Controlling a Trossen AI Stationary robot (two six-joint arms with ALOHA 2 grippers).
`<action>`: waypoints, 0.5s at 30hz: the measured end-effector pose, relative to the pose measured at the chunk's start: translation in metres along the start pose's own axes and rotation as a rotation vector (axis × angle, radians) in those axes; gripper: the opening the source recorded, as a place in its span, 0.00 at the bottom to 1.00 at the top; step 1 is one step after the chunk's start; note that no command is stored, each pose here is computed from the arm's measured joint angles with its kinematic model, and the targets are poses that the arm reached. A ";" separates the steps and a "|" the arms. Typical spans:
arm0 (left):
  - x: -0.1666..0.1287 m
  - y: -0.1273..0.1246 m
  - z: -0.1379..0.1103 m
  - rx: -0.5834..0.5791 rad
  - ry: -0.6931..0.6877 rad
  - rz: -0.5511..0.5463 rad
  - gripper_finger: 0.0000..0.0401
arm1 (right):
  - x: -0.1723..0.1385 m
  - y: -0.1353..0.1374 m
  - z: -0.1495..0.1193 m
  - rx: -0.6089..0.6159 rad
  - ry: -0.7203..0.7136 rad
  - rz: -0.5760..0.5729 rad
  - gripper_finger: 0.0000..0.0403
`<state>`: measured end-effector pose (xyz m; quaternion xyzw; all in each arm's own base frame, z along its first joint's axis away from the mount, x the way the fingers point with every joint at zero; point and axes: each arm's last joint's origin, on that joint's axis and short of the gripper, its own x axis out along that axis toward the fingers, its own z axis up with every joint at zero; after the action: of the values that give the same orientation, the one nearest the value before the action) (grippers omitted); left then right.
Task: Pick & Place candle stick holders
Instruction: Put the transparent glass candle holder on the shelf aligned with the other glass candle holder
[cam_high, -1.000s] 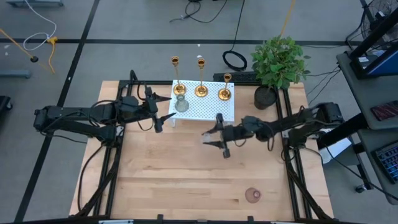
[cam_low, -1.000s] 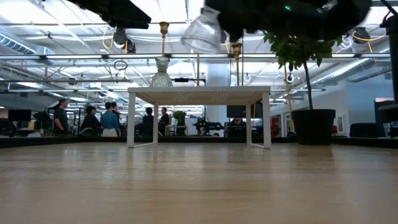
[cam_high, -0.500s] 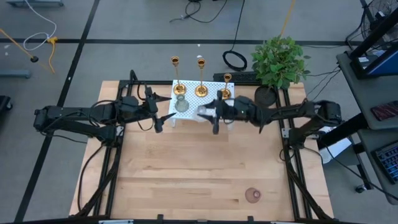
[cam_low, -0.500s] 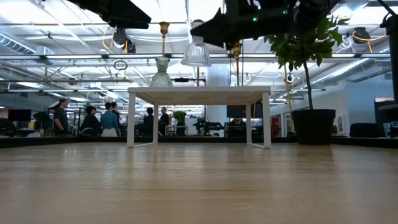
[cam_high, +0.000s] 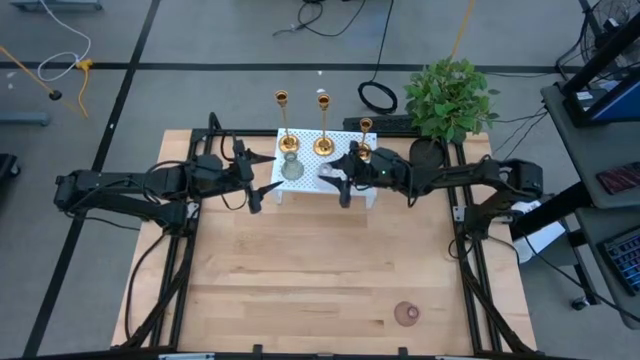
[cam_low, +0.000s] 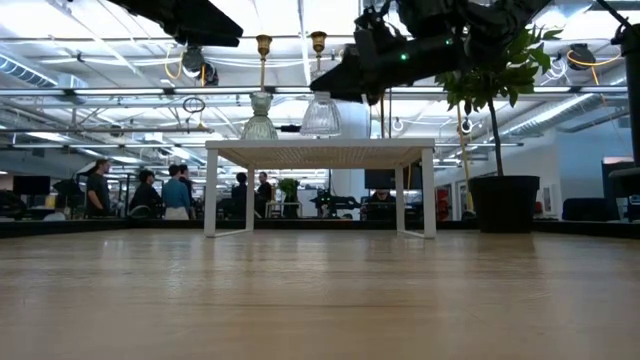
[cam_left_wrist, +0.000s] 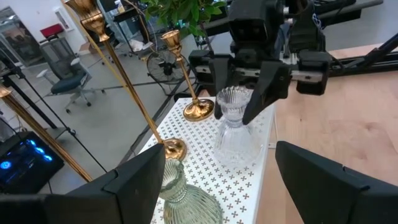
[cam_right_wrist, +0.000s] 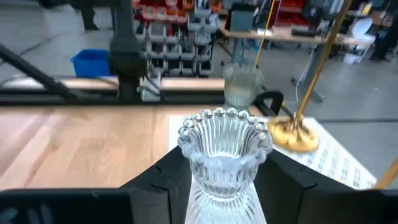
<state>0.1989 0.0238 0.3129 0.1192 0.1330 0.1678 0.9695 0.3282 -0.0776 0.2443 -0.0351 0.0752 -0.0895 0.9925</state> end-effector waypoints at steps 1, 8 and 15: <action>0.000 0.000 0.000 0.000 0.000 0.000 0.78 | 0.002 0.000 0.000 -0.001 -0.012 -0.007 0.34; 0.000 0.000 0.000 0.000 -0.001 0.000 0.78 | 0.004 -0.004 0.001 0.008 -0.043 -0.066 0.36; 0.000 0.000 0.000 0.000 -0.002 0.000 0.78 | 0.011 -0.006 -0.011 0.027 -0.011 -0.067 0.34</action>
<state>0.1989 0.0238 0.3132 0.1195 0.1320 0.1678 0.9696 0.3363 -0.0859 0.2326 -0.0246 0.0674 -0.1236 0.9897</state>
